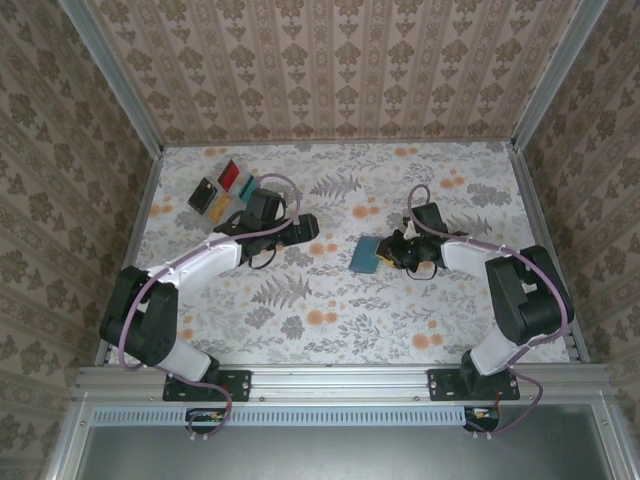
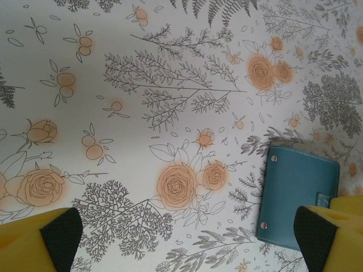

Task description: Take the credit cards out of the card holder

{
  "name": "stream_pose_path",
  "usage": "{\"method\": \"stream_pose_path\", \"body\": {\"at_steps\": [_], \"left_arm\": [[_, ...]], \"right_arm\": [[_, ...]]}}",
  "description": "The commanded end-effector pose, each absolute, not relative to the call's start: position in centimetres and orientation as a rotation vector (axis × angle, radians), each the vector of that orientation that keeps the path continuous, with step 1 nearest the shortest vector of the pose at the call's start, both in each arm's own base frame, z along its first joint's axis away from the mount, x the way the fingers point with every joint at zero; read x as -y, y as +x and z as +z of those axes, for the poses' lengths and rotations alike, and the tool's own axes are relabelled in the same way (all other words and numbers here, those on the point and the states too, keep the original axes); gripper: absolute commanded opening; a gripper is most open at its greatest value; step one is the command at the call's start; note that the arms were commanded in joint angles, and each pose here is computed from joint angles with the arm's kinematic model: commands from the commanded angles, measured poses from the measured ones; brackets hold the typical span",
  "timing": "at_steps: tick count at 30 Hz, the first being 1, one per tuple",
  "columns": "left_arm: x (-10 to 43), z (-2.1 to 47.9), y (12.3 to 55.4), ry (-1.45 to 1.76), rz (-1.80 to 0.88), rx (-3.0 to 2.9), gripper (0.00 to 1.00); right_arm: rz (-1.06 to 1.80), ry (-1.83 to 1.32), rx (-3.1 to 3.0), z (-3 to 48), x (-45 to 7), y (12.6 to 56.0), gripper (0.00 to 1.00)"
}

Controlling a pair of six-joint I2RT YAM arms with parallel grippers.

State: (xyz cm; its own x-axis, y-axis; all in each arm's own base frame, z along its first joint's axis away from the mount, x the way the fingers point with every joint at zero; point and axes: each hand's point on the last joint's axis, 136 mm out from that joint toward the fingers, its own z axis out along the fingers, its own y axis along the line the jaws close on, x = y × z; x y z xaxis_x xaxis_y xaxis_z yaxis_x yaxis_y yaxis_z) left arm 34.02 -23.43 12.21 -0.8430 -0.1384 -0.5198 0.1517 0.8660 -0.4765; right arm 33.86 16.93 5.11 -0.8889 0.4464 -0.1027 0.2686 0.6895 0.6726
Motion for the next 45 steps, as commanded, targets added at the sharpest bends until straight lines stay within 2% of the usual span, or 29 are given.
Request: {"method": "stream_pose_path", "body": {"at_steps": [1, 10, 16, 19, 24, 28, 31, 35, 39, 43, 45], "left_arm": [[23.7, 13.2, 34.1, 0.011, -0.706, -2.486, 1.0], [21.0, 12.7, 34.6, -0.101, -0.656, -2.524, 1.0], [19.2, 12.3, 34.7, -0.167, -0.662, -2.532, 1.0], [18.4, 12.3, 34.7, -0.183, -0.642, -2.529, 1.0], [16.3, 12.4, 34.6, -0.254, -0.592, -2.503, 1.0], [15.2, 12.0, 34.2, -0.295, -0.559, -2.502, 1.0], [14.3, 11.6, 33.8, -0.33, -0.523, -2.504, 1.0], [13.7, 11.9, 33.6, -0.346, -0.507, -2.493, 1.0], [13.7, 12.2, 33.6, -0.335, -0.5, -2.486, 1.0], [13.9, 12.3, 33.7, -0.326, -0.509, -2.489, 1.0], [13.9, 12.2, 33.7, -0.324, -0.508, -2.491, 1.0]], "right_arm": [[0.873, 0.438, -2.612, 8.3, -16.2, 34.6, 0.2], [0.404, 0.213, -2.607, 13.3, -13.5, 34.3, 0.21], [-0.05, -0.007, -2.616, 14.7, -12.8, 34.3, 0.21], [-0.314, -0.151, -2.593, 14.6, -13.1, 34.7, 0.21], [-0.456, -0.367, -2.624, 11.4, -16.5, 35.2, 0.26], [-0.438, -0.461, -2.647, 9.2, -19.7, 35.1, 0.27], [-0.2, -0.517, -2.704, 8.1, -23.0, 34.0, 0.29], [0.029, -0.457, -2.693, 9.7, -24.7, 33.6, 0.41], [0.115, -0.325, -2.647, 11.6, -23.5, 34.5, 0.6], [0.119, -0.078, -2.726, 9.5, -19.9, 36.1, 0.65], [0.171, 0.017, -2.753, 8.3, -19.1, 36.9, 0.72]]}}
